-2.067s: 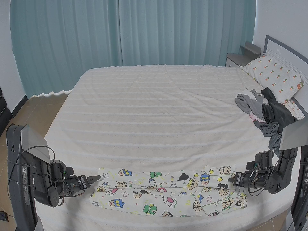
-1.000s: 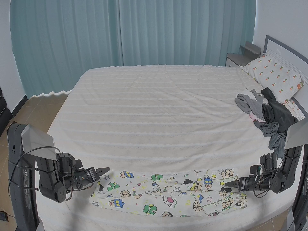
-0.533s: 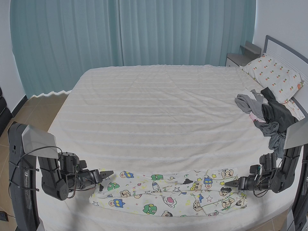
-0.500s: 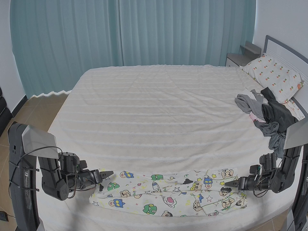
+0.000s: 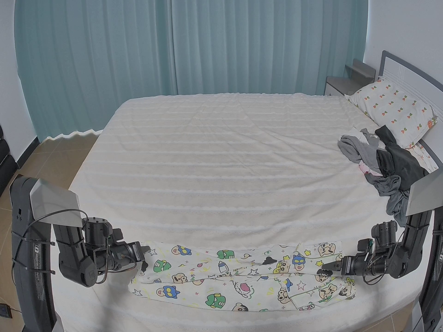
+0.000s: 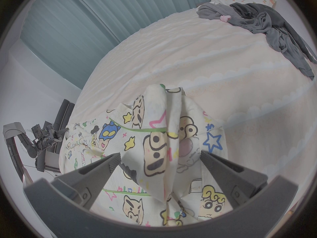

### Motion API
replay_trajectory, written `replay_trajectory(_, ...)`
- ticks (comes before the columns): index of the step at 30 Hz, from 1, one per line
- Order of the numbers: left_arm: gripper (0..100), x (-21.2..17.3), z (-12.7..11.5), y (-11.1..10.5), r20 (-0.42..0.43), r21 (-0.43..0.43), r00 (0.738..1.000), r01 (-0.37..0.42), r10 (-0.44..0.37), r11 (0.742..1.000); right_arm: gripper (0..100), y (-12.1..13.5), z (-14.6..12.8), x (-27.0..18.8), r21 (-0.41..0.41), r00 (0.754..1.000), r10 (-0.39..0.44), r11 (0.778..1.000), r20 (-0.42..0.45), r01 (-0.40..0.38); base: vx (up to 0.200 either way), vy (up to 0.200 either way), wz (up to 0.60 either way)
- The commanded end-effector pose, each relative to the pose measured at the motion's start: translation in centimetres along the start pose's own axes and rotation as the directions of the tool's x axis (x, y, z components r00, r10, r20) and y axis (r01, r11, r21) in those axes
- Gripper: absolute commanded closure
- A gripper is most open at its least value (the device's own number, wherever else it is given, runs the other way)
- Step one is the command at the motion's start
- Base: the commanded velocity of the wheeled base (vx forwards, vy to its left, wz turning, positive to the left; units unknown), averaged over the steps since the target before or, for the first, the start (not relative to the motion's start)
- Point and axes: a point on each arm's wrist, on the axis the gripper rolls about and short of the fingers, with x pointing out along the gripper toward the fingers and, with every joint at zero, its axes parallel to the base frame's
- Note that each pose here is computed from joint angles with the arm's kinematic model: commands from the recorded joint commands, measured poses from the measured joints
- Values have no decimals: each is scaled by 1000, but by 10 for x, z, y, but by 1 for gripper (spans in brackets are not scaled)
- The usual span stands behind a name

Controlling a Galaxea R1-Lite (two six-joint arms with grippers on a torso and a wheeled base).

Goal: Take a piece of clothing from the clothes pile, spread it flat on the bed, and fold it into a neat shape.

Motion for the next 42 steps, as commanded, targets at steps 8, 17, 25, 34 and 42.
replay_trajectory(8, 100, 11, 29, -8, 70, 26, 997, 18, -20, 999, 0, 0, -3, 3, -1, 1000, 2, 1000, -17, -2, 0, 0, 0)
replay_trajectory(17, 100, 30, 52, -10, 68, 19, 997, -24, 23, 1000, 0, 2, -5, 5, -6, 1000, 6, 1000, -26, -6, 0, 0, 0)
replay_trajectory(25, 100, 35, 53, -9, 39, 8, 999, -35, 35, 999, 0, 2, -5, 6, -6, 1000, 5, 1000, -28, -5, 0, 0, 0)
replay_trajectory(34, 0, 39, 53, -5, 22, -7, 996, -86, 86, 996, 0, 2, -5, 5, -5, 1000, 4, 1000, -27, -4, 0, 0, 0)
replay_trajectory(42, 0, -5, 55, -2, -33, 26, 991, -128, 129, 991, 0, 7, 7, 1, -17, 1000, 15, 1000, 24, -15, 0, 0, 0)
